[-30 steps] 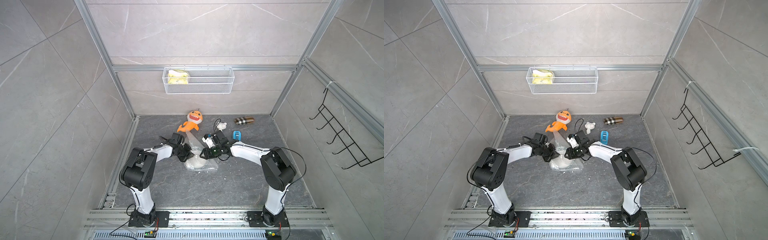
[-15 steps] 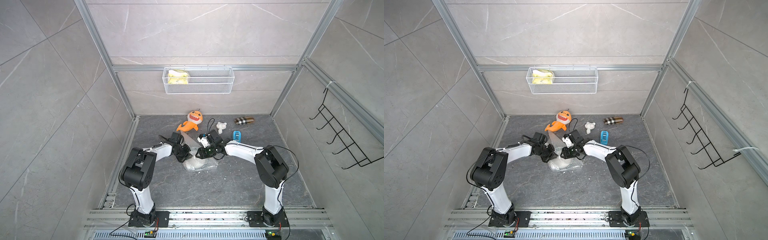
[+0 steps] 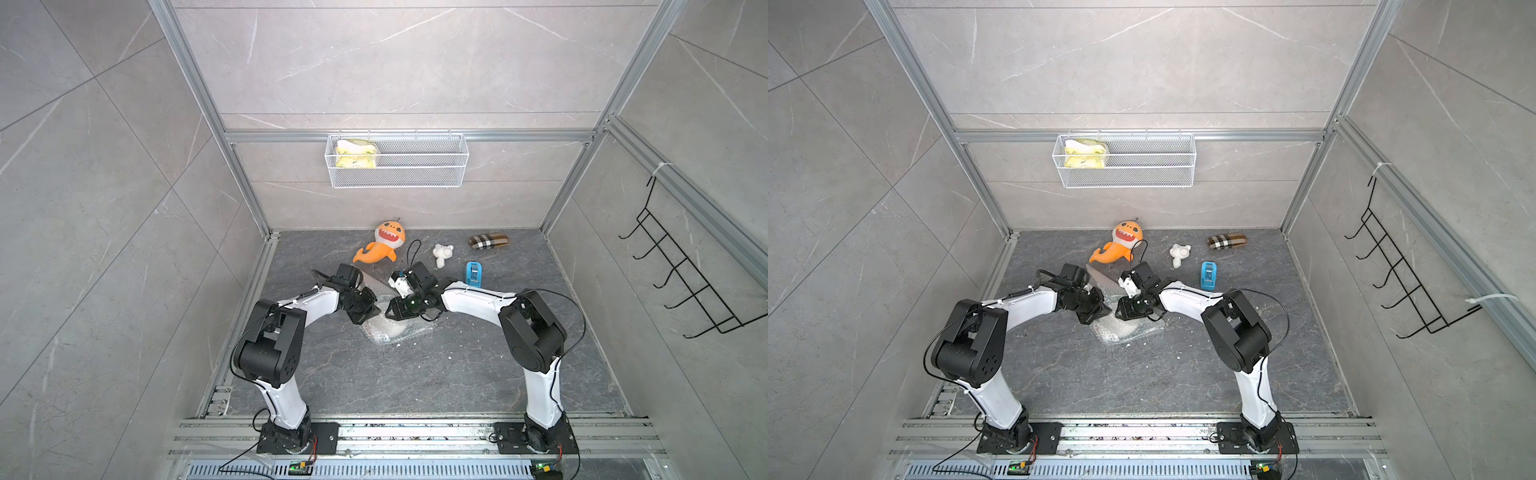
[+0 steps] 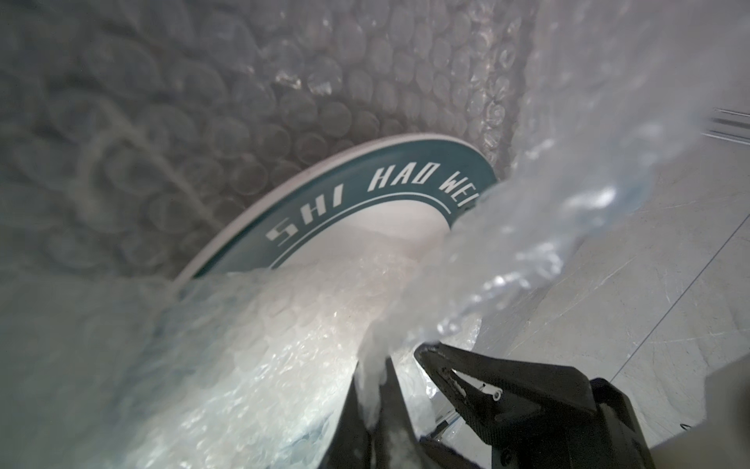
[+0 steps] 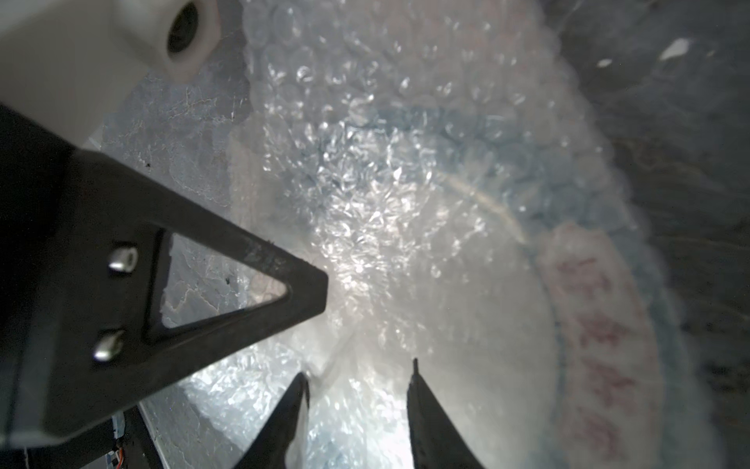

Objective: Wrap dinner plates in bubble wrap
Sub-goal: Wrap the plate in the bubble wrap.

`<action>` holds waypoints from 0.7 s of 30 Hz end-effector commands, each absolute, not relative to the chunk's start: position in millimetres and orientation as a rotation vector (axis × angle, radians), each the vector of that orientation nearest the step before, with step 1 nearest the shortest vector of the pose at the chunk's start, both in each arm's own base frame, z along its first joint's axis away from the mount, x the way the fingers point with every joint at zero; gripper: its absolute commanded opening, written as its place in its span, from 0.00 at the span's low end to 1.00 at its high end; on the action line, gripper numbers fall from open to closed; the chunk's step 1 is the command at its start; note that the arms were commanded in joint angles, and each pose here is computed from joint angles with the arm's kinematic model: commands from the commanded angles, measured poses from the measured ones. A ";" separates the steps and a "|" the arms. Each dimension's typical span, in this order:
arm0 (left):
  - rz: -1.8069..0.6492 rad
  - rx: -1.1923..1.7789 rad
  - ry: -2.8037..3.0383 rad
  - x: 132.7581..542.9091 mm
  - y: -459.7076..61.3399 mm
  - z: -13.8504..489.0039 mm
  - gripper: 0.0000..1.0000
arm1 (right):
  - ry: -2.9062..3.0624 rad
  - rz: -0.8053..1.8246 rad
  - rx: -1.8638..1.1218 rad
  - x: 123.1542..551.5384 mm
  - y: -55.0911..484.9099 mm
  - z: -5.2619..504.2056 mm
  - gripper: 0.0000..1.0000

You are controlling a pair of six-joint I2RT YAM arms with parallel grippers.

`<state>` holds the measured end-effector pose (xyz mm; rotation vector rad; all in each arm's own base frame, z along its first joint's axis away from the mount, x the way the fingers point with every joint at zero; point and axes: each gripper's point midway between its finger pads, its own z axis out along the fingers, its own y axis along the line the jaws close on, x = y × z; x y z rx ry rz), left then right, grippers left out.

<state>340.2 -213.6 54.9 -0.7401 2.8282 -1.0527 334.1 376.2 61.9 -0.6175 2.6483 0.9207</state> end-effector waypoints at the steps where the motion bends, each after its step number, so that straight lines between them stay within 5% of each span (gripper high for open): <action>1: -1.065 -0.713 2.803 341.0 -209.3 66.0 0.00 | 2.631 0.977 -0.670 326.8 393.1 65.4 0.43; 21: -1.061 -0.762 2.806 334.2 -184.9 54.6 0.00 | 2.603 1.097 -0.672 323.1 421.4 73.3 0.40</action>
